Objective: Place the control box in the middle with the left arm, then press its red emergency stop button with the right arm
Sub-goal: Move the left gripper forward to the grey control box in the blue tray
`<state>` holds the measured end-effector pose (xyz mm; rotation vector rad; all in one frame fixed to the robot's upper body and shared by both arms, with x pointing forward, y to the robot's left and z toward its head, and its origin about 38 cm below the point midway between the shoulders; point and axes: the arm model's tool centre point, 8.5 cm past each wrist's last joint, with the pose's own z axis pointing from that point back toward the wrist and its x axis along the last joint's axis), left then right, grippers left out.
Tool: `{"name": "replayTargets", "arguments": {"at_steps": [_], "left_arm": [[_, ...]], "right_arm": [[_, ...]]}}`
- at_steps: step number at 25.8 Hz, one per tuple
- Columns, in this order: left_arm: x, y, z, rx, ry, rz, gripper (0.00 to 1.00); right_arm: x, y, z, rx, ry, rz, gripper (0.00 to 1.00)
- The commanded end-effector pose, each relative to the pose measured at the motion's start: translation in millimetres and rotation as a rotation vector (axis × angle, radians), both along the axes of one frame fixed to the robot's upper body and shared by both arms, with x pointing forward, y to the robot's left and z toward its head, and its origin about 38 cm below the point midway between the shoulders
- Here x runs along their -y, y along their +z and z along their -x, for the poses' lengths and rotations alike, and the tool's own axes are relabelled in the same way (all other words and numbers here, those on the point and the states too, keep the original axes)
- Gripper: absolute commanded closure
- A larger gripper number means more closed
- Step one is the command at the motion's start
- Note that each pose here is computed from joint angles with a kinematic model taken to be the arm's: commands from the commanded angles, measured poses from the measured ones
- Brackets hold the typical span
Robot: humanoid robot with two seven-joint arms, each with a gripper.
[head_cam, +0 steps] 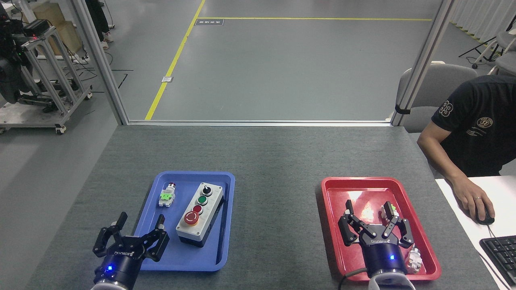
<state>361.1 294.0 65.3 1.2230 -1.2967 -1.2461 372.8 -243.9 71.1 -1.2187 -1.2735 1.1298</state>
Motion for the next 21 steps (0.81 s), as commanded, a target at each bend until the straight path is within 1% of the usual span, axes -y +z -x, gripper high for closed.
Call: {"name": "replayTargets", "arguments": {"at_steps": [1, 4, 7, 9, 12, 14, 16, 17, 19, 20, 21], "left_arm": [[-3, -0.4, 0, 0.004, 0.021, 0.004, 0.01], [-4, 3.6, 1, 0.043, 0.037, 0.018, 0.01], [1, 9.1, 3, 0.062, 0.016, 0.032, 0.01], [1, 5.3, 4, 0.052, 0.013, 0.042, 0.01], [8, 1.5, 12, 0.048, -0.043, 0.04, 0.01], [16, 4.3, 18, 0.086, -0.128, 0.046, 0.01], [23, -2.9, 28, 0.095, -0.198, 0.055, 0.01], [30, -7.2, 30, 0.084, -0.222, 0.058, 0.01], [53, -18.8, 30, 0.048, -0.279, 0.048, 0.01], [60, -25.4, 29, 0.03, -0.283, 0.03, 0.01], [62, -27.2, 24, 0.026, -0.269, 0.003, 0.01]], "right_arm": [[-1, -0.1, 0, 0.0, 0.001, -0.002, 0.0], [-1, -0.1, 0, 0.0, 0.001, -0.002, 0.0], [-1, -0.1, 0, 0.0, 0.001, -0.002, 0.0], [-1, -0.1, 0, 0.0, 0.001, -0.002, 0.0], [-1, -0.1, 0, 0.0, 0.001, -0.002, 0.0], [0, -0.1, 0, 0.0, 0.001, -0.001, 0.0], [0, -0.1, 0, 0.0, 0.001, -0.001, 0.0], [0, -0.1, 0, 0.0, 0.001, -0.001, 0.0], [0, 0.5, 0, 0.001, 0.001, -0.001, 0.0], [0, 0.5, 0, 0.001, 0.001, 0.001, 0.0], [0, 0.5, 0, 0.001, 0.001, 0.001, 0.0]]}}
